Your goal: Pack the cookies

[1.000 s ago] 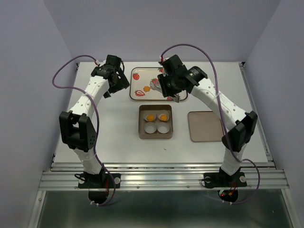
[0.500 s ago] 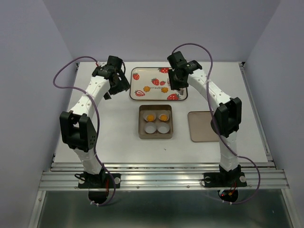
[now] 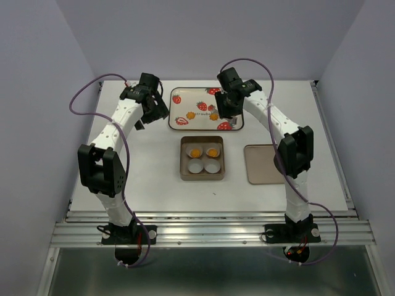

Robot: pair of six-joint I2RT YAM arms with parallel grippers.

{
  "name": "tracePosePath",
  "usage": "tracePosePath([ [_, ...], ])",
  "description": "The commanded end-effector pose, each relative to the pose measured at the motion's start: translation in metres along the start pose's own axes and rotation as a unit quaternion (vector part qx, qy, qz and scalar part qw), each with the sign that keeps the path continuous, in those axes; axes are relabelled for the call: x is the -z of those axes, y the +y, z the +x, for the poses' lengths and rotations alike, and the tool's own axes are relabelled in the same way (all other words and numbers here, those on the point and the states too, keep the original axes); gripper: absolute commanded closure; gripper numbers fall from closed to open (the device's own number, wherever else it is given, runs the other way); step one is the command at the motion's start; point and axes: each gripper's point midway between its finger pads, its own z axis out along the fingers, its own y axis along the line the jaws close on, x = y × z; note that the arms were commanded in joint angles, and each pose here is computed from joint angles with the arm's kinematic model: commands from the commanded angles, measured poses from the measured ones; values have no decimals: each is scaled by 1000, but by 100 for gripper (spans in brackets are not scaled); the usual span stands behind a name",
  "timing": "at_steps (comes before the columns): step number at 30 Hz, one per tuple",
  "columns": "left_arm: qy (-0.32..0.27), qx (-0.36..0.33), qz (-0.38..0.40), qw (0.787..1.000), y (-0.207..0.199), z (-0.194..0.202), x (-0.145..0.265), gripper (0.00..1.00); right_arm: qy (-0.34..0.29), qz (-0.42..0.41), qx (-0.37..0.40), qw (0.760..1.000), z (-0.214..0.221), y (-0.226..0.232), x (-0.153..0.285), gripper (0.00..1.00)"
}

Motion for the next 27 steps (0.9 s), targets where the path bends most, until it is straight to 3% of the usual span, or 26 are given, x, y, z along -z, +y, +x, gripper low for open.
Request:
tracePosePath([
  [1, 1, -4, -2, 1000, 2, 3, 2, 1, -25, -6, 11, 1000, -13, 1, 4, 48],
  [18, -3, -3, -7, 1000, 5, 2, 4, 1, 1, -15, 60, 998, 10, 22, -8, 46],
  [27, -12, -3, -12, 1000, 11, 0, 7, 1, 5, 19, 79, 997, 16, 17, -12, 45],
])
